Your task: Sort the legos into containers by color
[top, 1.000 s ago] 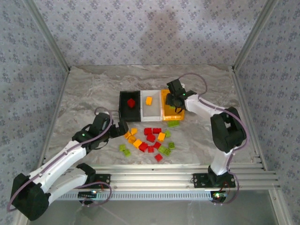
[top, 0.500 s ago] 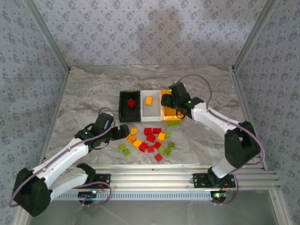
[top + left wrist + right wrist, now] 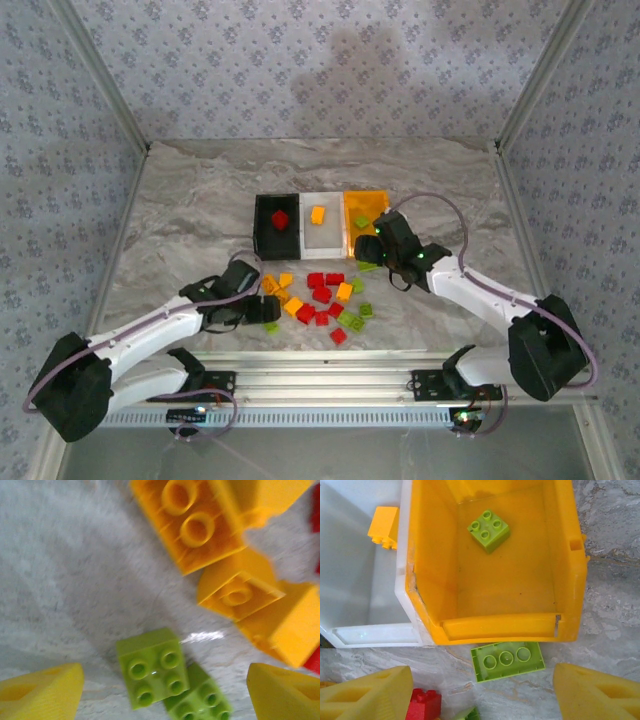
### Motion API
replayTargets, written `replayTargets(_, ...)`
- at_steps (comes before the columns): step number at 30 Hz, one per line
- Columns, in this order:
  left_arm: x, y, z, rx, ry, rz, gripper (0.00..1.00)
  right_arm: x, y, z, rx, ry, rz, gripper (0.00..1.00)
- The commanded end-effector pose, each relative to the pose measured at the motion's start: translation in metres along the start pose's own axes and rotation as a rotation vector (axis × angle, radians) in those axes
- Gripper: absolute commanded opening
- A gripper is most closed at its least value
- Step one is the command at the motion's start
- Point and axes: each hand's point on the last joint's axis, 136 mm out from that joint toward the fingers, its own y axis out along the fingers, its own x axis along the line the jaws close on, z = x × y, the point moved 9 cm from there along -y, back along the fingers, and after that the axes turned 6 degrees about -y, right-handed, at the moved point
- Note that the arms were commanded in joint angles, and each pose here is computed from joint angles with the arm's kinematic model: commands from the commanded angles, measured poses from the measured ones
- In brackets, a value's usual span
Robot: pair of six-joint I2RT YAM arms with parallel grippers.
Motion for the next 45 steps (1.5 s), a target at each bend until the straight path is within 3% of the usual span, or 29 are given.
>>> replayTargets(1,0.005,0.001,0.005,0.008,-0.022,-0.013,0.85,0.001,-0.005,-0.001,-0.031,0.021,-0.008,0.76)
replayTargets(11,-0.004,0.013,-0.010,-0.031,-0.013,-0.033,0.78,0.001,-0.015,-0.002,-0.056,0.020,-0.011,0.76)
replayTargets(23,-0.001,0.028,-0.007,0.014,-0.018,-0.054,0.43,-0.001,-0.014,0.000,-0.063,0.019,0.000,0.76)
replayTargets(30,-0.010,0.010,-0.015,-0.017,0.010,-0.047,0.30,-0.003,-0.016,0.003,-0.064,0.018,-0.001,0.76)
replayTargets(39,-0.078,-0.052,-0.065,-0.180,0.076,0.138,0.28,-0.016,-0.027,0.015,-0.086,0.051,0.015,0.76)
replayTargets(45,-0.161,-0.049,-0.115,-0.236,0.169,0.258,0.27,-0.031,-0.034,0.031,-0.074,0.080,0.062,0.76)
